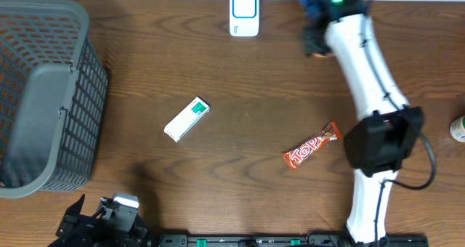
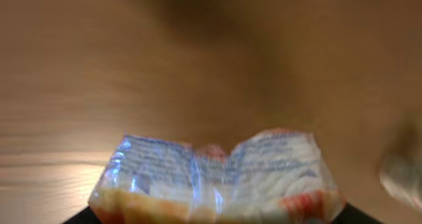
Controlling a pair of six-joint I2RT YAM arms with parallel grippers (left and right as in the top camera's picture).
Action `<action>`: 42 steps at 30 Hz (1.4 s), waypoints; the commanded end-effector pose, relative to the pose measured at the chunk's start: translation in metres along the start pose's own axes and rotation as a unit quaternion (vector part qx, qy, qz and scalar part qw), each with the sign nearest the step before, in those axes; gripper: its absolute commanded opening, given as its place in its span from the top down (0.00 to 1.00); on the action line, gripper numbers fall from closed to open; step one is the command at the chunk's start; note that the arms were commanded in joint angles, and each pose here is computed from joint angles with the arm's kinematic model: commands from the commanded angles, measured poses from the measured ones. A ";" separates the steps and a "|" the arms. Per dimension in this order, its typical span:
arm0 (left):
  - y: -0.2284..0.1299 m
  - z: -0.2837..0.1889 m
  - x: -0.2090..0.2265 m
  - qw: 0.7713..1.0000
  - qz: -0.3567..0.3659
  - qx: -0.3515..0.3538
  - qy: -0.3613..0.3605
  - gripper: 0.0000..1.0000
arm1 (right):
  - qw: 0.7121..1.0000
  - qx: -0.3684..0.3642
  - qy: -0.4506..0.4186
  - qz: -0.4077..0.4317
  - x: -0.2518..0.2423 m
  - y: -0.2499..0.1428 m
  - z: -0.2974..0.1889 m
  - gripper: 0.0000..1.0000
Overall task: Scan the item barcode
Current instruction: 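Swing the Kleenex pack to the right edge and release it, then move the right gripper down onto the Top chocolate bar and grasp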
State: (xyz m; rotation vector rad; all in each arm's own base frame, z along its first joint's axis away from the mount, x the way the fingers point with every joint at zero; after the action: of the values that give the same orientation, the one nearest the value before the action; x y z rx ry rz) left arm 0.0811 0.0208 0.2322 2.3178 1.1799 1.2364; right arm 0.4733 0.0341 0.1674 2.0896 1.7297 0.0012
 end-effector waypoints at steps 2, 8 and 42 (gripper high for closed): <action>0.000 -0.001 0.001 1.000 0.002 -0.001 0.002 0.02 | 0.989 0.111 -0.087 0.054 -0.082 -0.028 0.080 0.40; 0.000 -0.001 0.001 1.000 0.002 -0.001 0.002 0.02 | 0.959 0.211 -0.120 0.145 -0.174 -0.069 0.150 0.42; 0.000 -0.001 0.001 1.000 0.002 -0.001 0.002 0.02 | 0.960 0.126 0.167 0.187 -0.109 -0.053 -0.073 0.01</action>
State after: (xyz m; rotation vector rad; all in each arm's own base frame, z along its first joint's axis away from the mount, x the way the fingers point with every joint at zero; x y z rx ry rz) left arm 0.0811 0.0208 0.2322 2.3178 1.1799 1.2364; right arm 0.3820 -0.0699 0.2610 2.6899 1.4103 0.3040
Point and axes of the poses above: each gripper's point midway between its finger pads, its own z axis out along the fingers, its own x axis along the line the jaws close on, y = z × x, the point moved 1 cm from there along -z, back along the fingers, and after that the axes turned 9 degrees about z, right-handed, at the moved point
